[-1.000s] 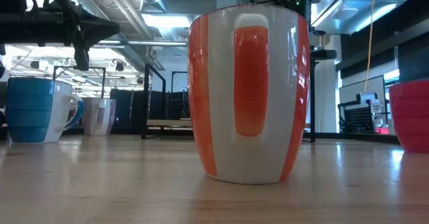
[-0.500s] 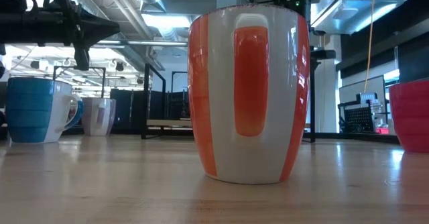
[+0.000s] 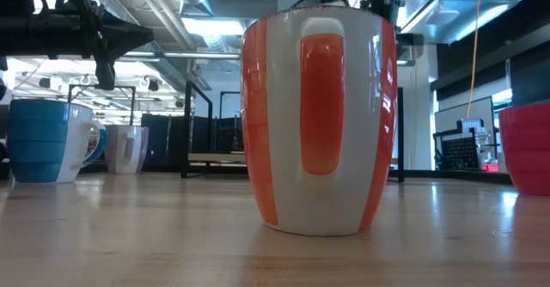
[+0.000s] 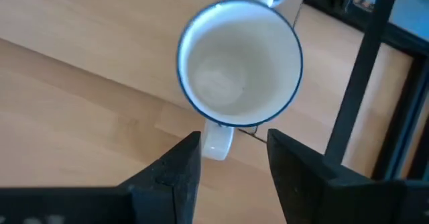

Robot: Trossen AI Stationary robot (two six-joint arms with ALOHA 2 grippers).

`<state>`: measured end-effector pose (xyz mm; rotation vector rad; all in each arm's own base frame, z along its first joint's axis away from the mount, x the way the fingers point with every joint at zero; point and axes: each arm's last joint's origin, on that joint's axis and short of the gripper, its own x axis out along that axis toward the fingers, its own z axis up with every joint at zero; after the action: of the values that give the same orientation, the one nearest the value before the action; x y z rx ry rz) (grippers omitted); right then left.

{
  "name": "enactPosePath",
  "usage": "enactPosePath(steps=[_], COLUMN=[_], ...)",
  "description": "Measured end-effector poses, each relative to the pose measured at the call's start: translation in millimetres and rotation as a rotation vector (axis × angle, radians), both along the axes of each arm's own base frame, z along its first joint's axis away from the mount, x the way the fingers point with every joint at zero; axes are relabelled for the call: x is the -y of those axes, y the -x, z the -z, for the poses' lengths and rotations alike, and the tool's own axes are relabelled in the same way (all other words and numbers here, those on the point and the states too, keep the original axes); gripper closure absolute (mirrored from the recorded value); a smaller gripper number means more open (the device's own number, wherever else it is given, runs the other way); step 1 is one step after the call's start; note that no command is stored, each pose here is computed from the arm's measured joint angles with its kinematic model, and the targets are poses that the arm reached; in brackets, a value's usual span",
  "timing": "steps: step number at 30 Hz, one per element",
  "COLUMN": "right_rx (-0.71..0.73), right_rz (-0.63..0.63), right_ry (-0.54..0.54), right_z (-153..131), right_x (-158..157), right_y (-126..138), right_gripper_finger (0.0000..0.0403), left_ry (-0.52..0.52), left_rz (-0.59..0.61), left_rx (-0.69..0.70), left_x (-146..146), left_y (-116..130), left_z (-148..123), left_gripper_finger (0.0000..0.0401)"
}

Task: Place coffee mugs
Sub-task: Put the red mug on the shelf

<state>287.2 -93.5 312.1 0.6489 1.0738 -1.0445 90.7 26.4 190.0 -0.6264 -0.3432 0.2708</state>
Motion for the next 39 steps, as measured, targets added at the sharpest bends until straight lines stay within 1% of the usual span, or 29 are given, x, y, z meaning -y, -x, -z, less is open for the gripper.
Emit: enactPosePath(steps=[3,5,10,13,15,16,20,23,25,31,35,39], right_rx=[0.049,0.083,0.162,0.18,0.177,0.174,0.202,0.25,0.278,0.308,0.293,0.265], right_rz=[-0.035,-0.091,-0.287,-0.413,-0.501,-0.54,-0.645,-0.694,-0.712,-0.782,-0.802,-0.787], right_ry=[0.017,0.036,0.066,0.106,0.14,0.156,0.208,0.235,0.244,0.228,0.199,0.148], right_z=[-15,-26,-46,-53,-54,-53,-53,-55,-55,-53,-40,-21], right_x=[-9,-19,-59,-90,-113,-124,-159,-180,-191,-222,-241,-256], right_y=[2,3,8,11,13,13,15,17,19,31,43,57], right_gripper_finger=[0.0244,0.0244,0.0244,0.0244,0.0244,0.0244,0.0244,0.0244,0.0244,0.0244,0.0244,0.0244], left_ry=[-0.006,-0.007,-0.014,-0.04,-0.084,-0.089,-0.069,-0.058,-0.05,-0.12,-0.141,-0.142], left_rz=[0.005,0.02,0.031,0.09,0.156,0.181,0.238,0.265,0.271,0.236,0.245,0.283], left_rx=[-0.003,-0.012,-0.009,0.005,0.018,0.023,0.033,0.034,0.033,0.019,-0.054,-0.133], left_x=[0,1,1,3,5,6,9,12,14,16,18,21], left_y=[0,0,0,0,0,0,-1,-2,-2,-6,-21,-45], left_z=[0,1,0,-2,-4,-4,-5,-5,-10,-48,-72,-88], left_gripper_finger=[0.0366,0.0353,0.03,0.0272,0.0264,0.0263,0.0265,0.0265,0.0265,0.0266,0.0266,0.0266])
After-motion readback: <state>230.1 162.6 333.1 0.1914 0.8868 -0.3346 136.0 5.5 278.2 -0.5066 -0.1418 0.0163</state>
